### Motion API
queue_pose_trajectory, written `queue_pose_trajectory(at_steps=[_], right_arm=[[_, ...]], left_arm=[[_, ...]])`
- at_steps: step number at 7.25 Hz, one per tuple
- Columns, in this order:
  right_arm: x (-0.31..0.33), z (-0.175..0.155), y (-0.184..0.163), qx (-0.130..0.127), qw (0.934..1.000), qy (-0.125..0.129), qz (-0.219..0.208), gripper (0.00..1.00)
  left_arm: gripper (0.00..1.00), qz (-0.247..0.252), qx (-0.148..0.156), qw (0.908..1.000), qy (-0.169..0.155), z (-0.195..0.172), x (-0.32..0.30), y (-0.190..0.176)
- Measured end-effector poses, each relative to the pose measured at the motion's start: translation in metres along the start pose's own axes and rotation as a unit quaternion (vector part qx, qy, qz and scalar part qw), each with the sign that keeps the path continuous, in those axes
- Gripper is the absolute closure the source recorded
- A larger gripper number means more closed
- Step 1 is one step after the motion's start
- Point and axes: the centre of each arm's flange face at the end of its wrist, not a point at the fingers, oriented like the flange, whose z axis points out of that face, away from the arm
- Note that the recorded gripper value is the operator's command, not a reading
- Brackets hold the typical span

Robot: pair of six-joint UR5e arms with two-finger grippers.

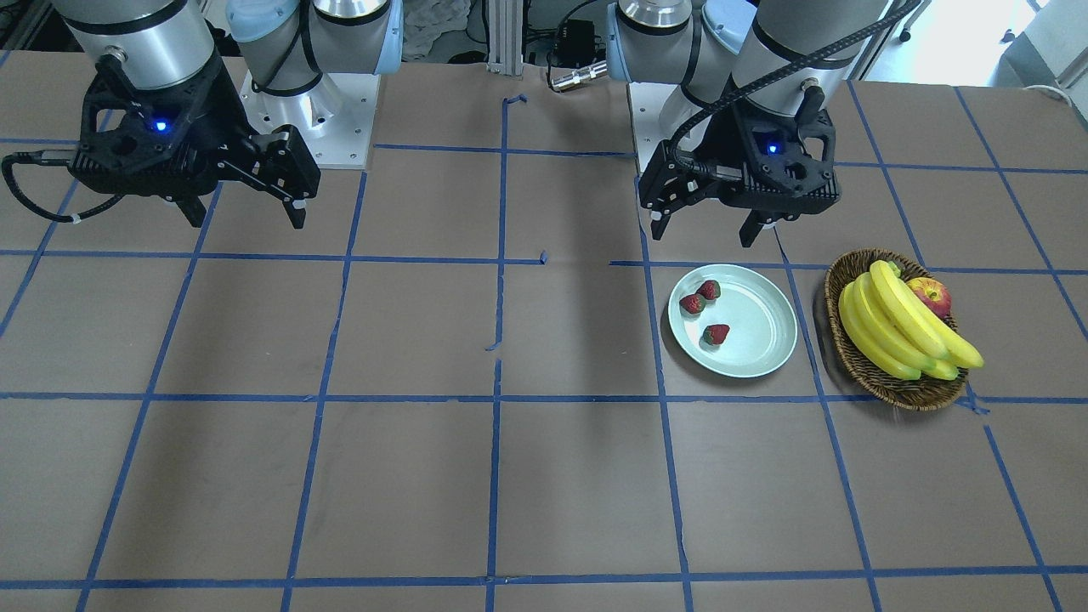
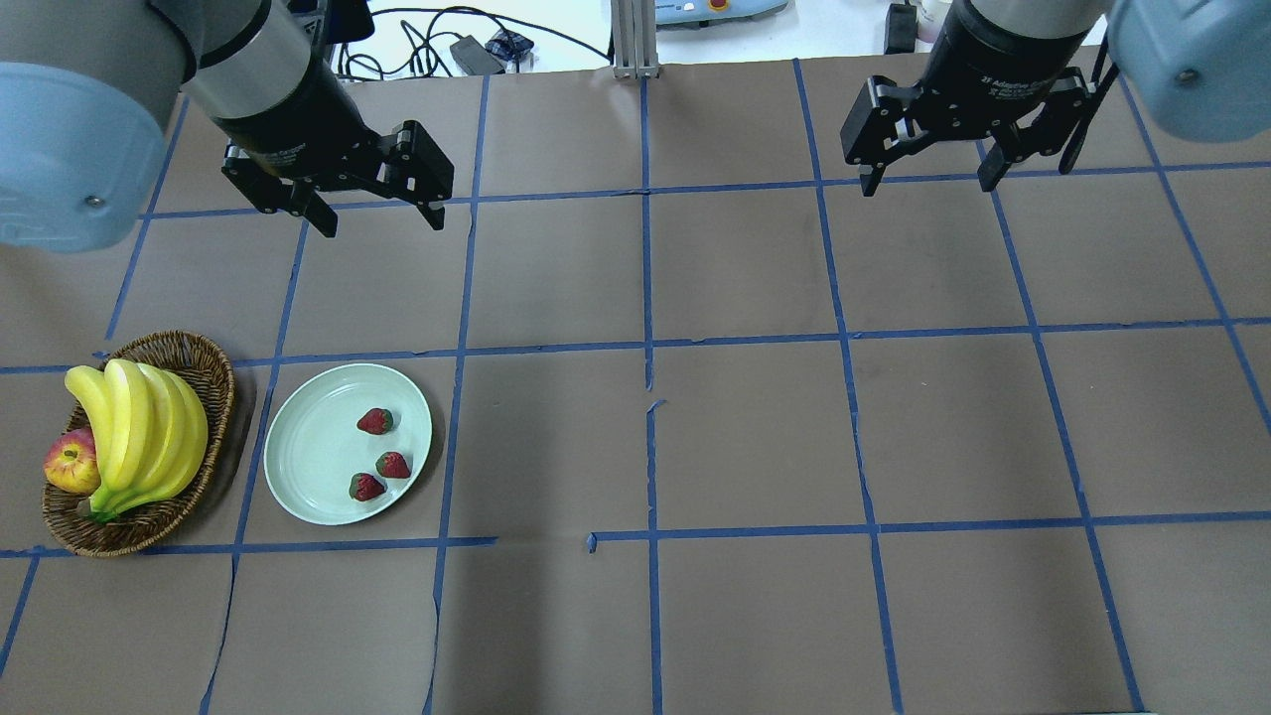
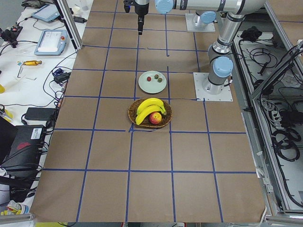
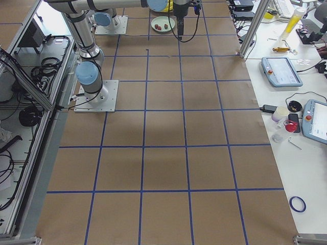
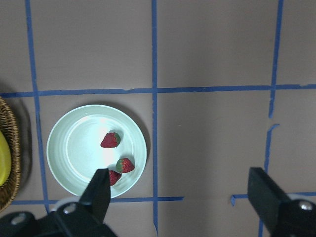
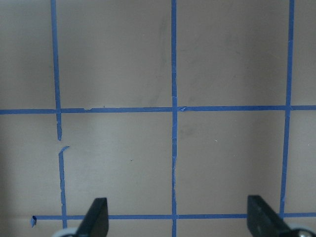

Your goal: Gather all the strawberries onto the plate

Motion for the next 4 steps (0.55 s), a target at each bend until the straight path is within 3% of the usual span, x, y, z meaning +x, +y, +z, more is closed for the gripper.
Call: queue_pose_trajectory(at_steps=[4], right_arm=[[0.0000, 0.0000, 0.0000, 0.000, 1.0000, 0.000, 0.000, 0.00]], left_arm=[[0.00, 0.000, 0.002, 0.9998, -0.017, 0.0013, -0.0035, -0.0028]])
